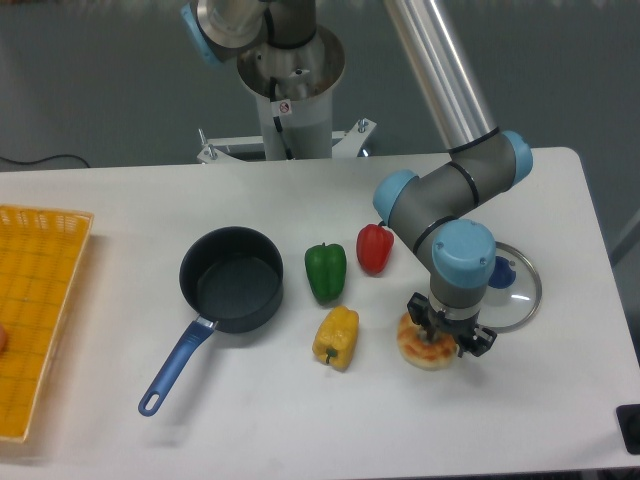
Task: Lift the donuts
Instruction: 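Lower the open gripper over the donut and close on its ring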
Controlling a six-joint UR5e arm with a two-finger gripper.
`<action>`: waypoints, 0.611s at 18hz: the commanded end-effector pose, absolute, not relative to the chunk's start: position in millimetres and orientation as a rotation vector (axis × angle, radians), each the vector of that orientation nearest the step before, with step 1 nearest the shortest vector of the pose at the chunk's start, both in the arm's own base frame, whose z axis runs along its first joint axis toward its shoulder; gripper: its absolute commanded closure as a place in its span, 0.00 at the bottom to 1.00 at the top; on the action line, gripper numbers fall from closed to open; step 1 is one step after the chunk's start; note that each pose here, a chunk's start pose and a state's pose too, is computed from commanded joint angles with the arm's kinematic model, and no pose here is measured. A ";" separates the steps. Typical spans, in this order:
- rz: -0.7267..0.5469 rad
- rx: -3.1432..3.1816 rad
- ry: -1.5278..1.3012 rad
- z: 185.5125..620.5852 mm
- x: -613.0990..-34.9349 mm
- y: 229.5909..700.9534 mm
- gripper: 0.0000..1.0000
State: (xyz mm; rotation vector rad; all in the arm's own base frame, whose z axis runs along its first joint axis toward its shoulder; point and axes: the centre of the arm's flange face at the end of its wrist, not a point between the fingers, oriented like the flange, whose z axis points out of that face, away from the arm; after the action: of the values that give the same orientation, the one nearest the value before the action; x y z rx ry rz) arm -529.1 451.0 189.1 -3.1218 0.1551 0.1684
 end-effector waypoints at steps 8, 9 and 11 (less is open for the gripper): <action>0.184 -3.117 0.162 201.3 -525.7 448.8 0.96; 0.185 -3.115 0.164 203.6 -524.9 448.6 0.96; 0.181 -3.117 0.162 210.6 -523.5 446.6 0.96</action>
State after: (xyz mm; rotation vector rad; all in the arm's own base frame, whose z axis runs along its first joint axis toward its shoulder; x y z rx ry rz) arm -523.5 446.6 210.6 -3.1170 0.1618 0.1812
